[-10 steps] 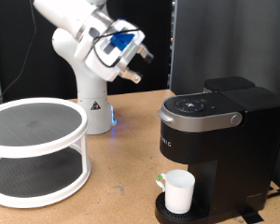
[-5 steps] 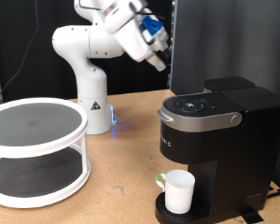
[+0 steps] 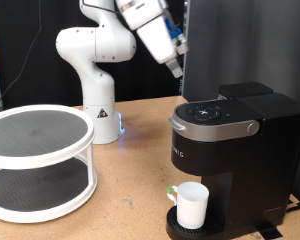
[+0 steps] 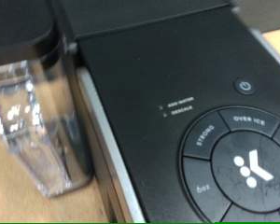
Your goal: Make a cup of coffee with the keurig machine
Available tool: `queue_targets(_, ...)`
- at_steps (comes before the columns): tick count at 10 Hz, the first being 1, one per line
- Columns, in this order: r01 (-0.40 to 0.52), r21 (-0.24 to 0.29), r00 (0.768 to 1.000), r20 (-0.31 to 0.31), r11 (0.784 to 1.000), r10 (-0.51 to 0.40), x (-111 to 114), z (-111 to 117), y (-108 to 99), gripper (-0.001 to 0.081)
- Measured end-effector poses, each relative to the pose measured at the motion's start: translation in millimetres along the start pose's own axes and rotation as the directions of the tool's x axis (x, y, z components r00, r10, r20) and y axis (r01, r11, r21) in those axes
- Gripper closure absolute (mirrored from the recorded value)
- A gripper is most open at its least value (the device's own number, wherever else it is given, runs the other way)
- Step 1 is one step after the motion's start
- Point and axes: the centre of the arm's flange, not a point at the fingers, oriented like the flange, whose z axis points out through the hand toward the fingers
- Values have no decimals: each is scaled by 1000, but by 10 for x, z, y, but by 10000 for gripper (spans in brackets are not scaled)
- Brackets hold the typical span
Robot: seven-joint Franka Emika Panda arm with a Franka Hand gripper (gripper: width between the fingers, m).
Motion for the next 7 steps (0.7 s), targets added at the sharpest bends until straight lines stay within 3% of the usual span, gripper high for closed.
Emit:
queue_targets(3,169,-74,981,105,983,-160,288,-38,-242,3)
queue_targets(7,312,-51,914,287,949,-286,654,46,-323,3)
